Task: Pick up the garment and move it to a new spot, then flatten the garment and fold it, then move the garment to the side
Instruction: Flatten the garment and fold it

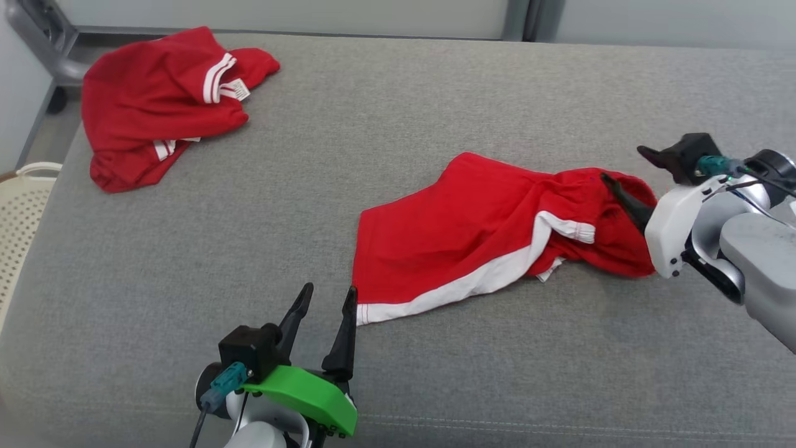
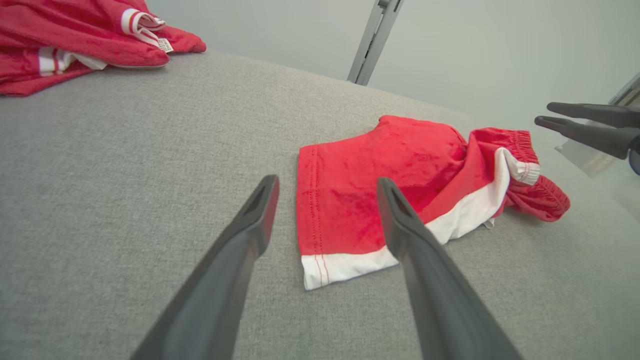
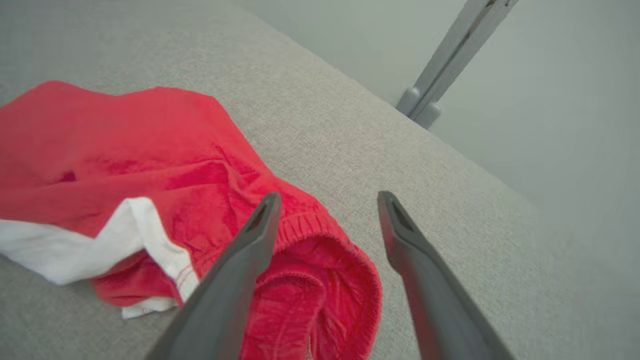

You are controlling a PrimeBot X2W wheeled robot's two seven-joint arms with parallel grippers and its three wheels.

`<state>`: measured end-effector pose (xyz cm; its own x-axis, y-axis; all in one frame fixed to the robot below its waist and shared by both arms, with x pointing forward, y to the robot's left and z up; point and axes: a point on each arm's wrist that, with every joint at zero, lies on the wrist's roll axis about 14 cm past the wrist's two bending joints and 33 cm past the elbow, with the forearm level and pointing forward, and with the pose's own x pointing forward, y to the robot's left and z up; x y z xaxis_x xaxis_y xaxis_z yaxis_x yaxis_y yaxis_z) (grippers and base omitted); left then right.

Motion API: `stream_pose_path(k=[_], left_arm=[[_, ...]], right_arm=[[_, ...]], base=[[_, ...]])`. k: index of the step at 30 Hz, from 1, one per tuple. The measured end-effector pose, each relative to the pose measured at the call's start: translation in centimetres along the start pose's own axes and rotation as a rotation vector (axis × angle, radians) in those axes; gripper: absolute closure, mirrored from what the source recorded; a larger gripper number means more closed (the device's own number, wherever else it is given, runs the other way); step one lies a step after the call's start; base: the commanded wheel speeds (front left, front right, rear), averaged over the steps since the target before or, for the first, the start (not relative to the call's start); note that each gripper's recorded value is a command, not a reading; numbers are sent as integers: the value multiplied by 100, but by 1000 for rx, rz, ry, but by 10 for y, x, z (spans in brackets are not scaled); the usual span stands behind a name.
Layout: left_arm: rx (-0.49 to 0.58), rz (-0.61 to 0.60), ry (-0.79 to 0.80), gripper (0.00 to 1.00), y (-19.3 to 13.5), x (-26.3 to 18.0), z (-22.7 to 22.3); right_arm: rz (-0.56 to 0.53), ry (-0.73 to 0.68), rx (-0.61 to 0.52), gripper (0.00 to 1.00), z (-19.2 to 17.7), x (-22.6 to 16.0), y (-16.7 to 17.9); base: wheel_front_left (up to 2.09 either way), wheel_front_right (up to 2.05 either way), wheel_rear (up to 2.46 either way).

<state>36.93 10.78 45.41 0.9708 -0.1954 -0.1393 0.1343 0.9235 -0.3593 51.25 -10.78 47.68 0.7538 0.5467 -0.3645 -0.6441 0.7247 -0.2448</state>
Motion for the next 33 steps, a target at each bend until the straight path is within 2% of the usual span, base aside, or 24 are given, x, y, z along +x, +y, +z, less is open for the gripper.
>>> stream_pose_path(k=[6,12,18,23,33], left_arm=[[7,-67,17,0,-22,3,-4],[15,-98,15,0,-32,5,-2],[32,-82,-6,0,-27,-2,5],[29,-20,-35,0,-12,-15,14],[44,110,-103,0,23,-51,32]], right_arm=[[-177,-63,119,0,-7,-50,-44],[-306,-164,239,0,-5,-85,-59],[-353,-252,305,0,-10,-108,-36],[-397,-315,341,0,-13,-124,-14],[-470,-394,348,0,-8,-149,21]], base=[[0,0,0],[0,0,0],[0,0,0],[0,0,0],[0,0,0]])
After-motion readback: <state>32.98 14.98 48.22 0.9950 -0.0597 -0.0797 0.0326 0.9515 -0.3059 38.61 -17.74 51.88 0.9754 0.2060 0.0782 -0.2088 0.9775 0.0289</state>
